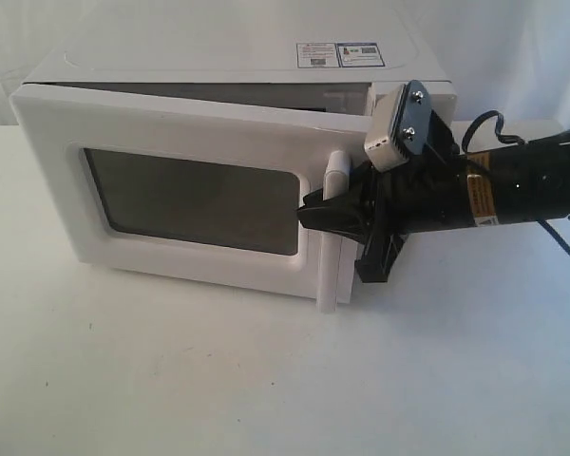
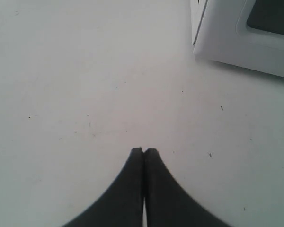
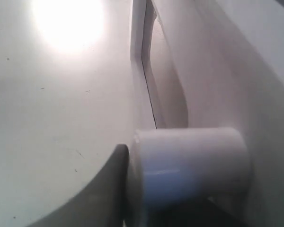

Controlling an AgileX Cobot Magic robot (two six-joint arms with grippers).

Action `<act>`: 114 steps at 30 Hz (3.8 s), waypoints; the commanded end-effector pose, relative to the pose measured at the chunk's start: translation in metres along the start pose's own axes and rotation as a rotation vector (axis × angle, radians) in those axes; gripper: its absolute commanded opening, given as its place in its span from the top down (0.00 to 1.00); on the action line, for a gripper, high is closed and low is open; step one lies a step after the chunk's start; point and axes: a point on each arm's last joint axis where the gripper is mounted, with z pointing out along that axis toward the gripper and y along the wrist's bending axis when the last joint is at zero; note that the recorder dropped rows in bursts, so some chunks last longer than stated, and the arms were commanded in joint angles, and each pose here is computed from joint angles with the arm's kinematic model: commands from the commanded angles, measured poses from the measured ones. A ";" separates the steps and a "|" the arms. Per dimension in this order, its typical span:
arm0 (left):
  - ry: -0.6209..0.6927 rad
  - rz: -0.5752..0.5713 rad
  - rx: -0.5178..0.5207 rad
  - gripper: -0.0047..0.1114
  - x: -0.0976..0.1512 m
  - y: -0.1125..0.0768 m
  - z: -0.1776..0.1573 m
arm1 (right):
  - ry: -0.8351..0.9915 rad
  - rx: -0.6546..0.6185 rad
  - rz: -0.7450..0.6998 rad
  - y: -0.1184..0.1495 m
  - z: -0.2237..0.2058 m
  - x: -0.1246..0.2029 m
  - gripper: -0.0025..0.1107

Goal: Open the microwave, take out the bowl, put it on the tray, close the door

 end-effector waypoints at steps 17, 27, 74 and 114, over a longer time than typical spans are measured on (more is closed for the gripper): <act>-0.001 -0.010 0.002 0.96 0.001 0.000 0.000 | 0.095 0.087 0.065 0.003 -0.010 -0.011 0.89; -0.001 -0.010 0.002 0.96 0.001 0.000 0.000 | 0.073 0.096 0.247 0.010 -0.021 -0.024 0.53; -0.001 -0.010 0.002 0.96 0.001 0.000 0.000 | 0.080 0.158 0.347 -0.003 -0.012 -0.026 0.98; -0.001 -0.010 0.002 0.96 0.001 0.000 0.000 | 0.014 0.313 0.537 0.073 -0.074 -0.013 0.98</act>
